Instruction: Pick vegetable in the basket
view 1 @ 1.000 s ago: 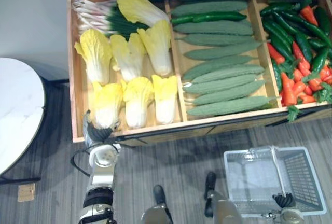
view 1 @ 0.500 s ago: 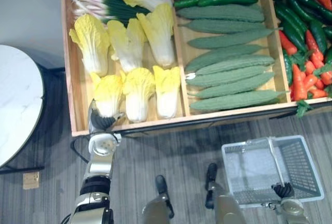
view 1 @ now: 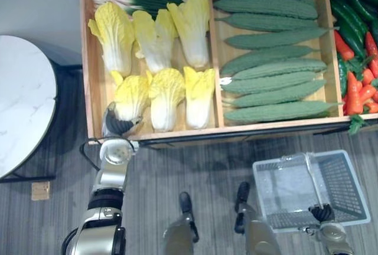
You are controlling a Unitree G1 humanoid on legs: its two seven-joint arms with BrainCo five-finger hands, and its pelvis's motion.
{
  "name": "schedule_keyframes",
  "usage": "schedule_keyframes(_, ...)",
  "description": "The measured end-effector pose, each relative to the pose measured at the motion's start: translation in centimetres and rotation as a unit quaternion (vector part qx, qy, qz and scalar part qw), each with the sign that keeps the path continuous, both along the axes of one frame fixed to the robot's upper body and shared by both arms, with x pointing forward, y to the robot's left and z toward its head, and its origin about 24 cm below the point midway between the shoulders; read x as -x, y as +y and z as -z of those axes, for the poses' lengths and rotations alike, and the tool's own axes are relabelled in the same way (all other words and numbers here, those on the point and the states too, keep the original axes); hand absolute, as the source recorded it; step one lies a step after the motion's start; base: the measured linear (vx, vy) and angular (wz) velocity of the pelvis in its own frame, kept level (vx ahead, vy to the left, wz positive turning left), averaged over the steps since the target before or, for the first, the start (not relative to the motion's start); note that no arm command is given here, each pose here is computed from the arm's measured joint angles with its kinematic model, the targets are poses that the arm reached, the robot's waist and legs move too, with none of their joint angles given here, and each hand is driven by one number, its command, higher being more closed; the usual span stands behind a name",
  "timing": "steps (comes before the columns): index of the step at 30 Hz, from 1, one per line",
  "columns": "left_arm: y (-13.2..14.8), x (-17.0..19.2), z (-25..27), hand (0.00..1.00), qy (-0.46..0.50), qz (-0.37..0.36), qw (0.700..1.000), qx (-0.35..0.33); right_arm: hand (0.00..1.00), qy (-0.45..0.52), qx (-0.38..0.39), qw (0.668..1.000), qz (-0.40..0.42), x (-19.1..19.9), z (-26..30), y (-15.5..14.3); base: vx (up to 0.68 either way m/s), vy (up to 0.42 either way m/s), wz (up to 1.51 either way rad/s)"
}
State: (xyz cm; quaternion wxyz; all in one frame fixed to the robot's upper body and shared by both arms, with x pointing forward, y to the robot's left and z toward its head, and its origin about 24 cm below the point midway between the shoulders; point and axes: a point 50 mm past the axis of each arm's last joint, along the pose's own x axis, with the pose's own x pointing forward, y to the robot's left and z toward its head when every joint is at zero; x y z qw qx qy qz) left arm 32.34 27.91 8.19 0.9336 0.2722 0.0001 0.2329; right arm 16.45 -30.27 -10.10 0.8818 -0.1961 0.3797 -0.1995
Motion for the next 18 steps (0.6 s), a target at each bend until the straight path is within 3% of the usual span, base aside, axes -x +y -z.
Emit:
schedule_keyframes(13, -0.2, 0.0, 0.4, 1.00, 0.011, 0.001, 1.000, 0.010, 1.00, 0.003, -0.003, 1.000, -0.003, 0.0, 0.1, 0.2, 0.00, 0.001, -0.02)
schedule_keyframes(18, -1.1, 0.2, 0.8, 1.00, -0.033, -0.049, 0.994, 0.088, 1.00, 0.004, -0.007, 1.000, -0.003, 0.0, 0.3, 0.5, 0.00, 0.001, -0.04)
